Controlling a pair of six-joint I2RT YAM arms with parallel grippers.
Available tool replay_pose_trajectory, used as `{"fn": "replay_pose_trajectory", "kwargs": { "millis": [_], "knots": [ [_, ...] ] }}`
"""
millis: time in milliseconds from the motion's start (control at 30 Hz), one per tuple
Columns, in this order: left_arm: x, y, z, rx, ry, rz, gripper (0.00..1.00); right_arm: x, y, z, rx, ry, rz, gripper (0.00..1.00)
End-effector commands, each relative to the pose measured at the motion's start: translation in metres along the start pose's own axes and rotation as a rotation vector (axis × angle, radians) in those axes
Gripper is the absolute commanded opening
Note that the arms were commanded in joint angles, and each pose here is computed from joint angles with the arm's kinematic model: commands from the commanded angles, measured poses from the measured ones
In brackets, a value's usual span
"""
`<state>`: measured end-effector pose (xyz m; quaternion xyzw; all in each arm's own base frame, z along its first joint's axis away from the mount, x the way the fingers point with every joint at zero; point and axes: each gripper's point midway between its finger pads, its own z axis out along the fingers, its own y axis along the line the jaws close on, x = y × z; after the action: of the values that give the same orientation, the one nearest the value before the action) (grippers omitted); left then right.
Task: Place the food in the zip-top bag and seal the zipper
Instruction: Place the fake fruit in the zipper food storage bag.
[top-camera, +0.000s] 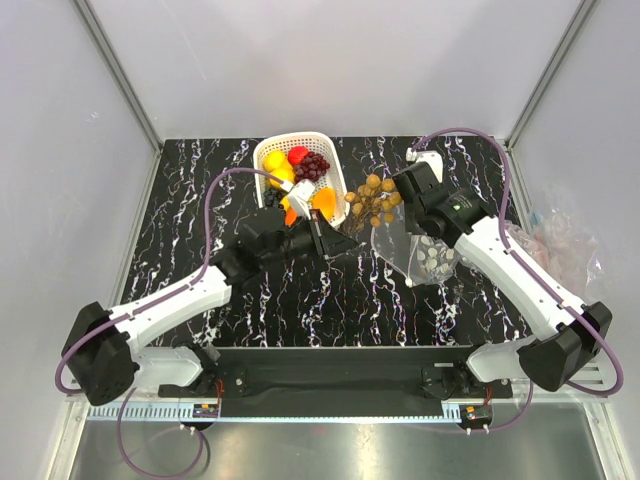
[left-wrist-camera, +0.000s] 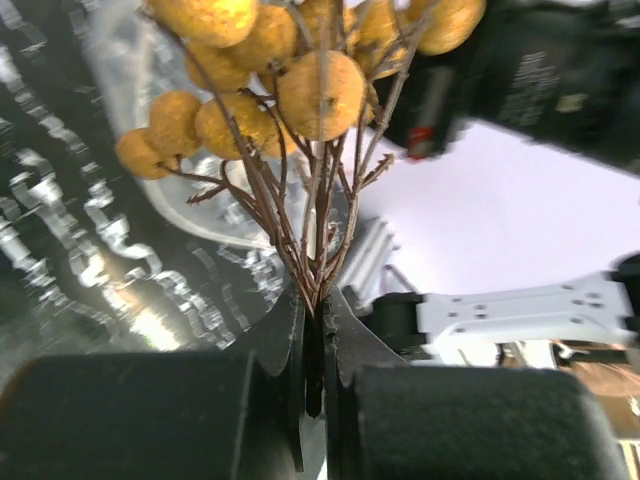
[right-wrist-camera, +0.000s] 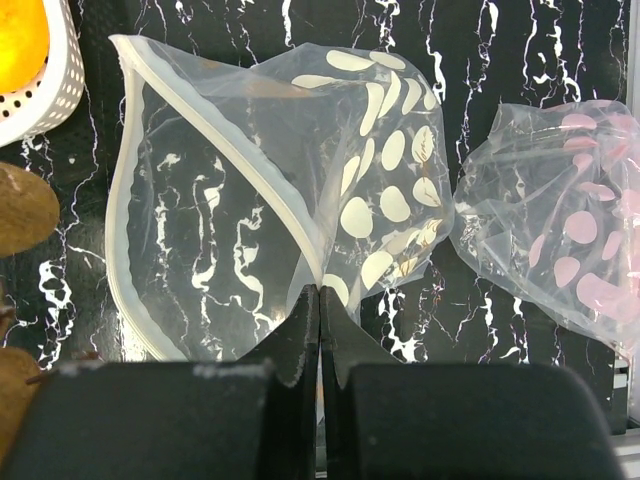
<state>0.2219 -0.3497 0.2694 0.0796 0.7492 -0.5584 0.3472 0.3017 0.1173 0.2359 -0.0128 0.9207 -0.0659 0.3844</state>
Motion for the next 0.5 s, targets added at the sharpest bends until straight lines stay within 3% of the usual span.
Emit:
{"fn": "replay_pose_trajectory", "kwargs": {
  "millis": [0, 167, 300, 467],
  "knots": [
    [-0.011, 0.004, -0.003, -0.059, -0.038, 0.072, 0.0, -0.014, -0.005, -0.007, -0.005, -0.055, 0.026, 0.0],
    [-0.002, 0.016, -0.013, -0.128, 0.03, 0.219, 0.0, -0.015, -0.007, -0.006, -0.001, -0.053, 0.018, 0.0],
    [0.005, 0.01, -0.007, -0.089, 0.115, 0.328, 0.0, -0.013, -0.005, -0.004, -0.006, -0.045, 0.002, 0.0],
    [0.011, 0.0, 0.005, -0.138, 0.178, 0.56, 0.0, -0.012, -0.004, -0.003, -0.008, -0.03, -0.011, 0.0]
  ]
}}
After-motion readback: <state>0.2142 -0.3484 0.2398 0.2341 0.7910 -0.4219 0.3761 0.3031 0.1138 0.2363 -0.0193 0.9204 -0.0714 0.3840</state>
